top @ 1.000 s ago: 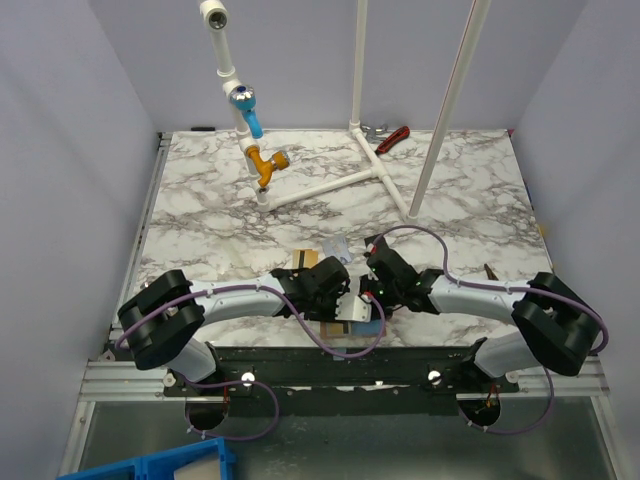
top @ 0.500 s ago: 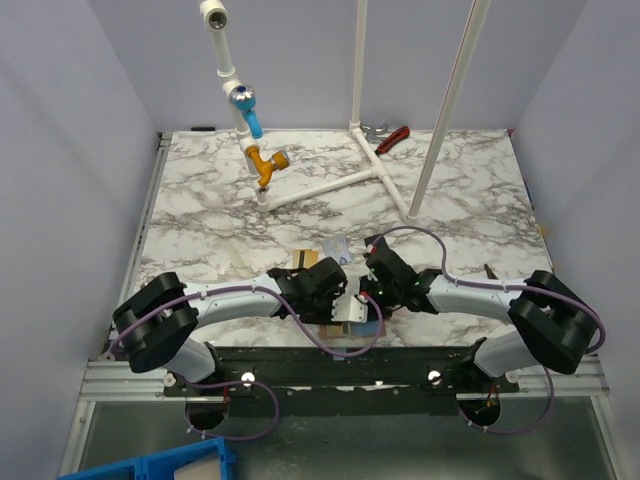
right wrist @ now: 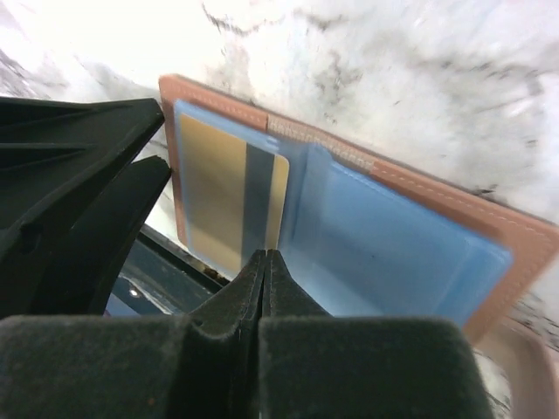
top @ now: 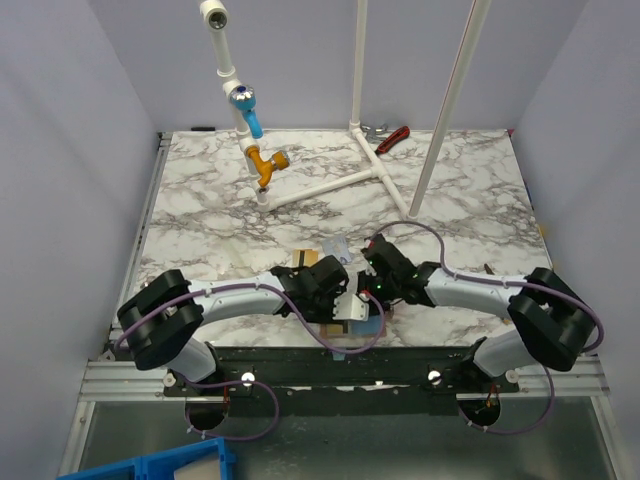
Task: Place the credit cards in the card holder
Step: Insert the credit card into the card holder.
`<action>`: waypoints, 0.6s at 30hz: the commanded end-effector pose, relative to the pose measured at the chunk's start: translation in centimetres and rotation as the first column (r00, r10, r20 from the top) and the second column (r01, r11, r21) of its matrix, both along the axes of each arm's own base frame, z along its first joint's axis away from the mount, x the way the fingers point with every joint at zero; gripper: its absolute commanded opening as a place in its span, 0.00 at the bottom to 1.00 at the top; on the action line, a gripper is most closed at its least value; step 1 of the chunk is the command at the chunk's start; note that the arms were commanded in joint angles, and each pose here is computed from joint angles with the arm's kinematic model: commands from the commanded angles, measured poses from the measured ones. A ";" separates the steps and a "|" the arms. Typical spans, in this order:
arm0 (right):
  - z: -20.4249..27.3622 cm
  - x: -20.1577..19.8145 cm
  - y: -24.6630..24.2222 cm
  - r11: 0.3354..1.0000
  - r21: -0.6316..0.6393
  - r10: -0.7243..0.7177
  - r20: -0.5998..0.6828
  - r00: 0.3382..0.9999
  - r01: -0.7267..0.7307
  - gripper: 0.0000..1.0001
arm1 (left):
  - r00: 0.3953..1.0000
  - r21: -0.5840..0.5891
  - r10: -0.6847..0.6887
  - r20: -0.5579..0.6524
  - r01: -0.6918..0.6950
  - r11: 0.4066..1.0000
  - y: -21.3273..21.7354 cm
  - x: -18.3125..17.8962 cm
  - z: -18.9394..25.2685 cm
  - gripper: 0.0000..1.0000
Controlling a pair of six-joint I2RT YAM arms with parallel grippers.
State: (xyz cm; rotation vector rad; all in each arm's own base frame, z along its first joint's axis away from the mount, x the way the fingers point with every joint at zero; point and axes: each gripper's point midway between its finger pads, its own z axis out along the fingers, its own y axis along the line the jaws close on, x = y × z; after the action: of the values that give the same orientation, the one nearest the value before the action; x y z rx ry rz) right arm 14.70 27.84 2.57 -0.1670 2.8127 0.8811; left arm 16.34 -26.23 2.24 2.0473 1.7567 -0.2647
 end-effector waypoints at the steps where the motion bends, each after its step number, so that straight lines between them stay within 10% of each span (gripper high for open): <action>1: 3.3 3.4 -1.7 0.999 -0.005 -0.050 0.087 0.995 0.050 0.03 | 0.998 -0.038 0.047 0.044 -0.045 0.998 0.7 1.7 3.1 0.42; 18: 7.4 17.5 -1.9 0.994 0.000 -0.098 0.375 0.922 0.106 0.53 | 0.918 -0.200 0.393 0.049 -0.376 0.905 1.7 10.0 11.7 0.57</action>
State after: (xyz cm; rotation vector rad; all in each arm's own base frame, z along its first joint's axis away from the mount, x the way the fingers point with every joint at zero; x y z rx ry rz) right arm 28.51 25.88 10.27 -0.1105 2.5188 0.7786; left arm 25.73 -25.22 14.65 1.5654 1.8495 -0.2234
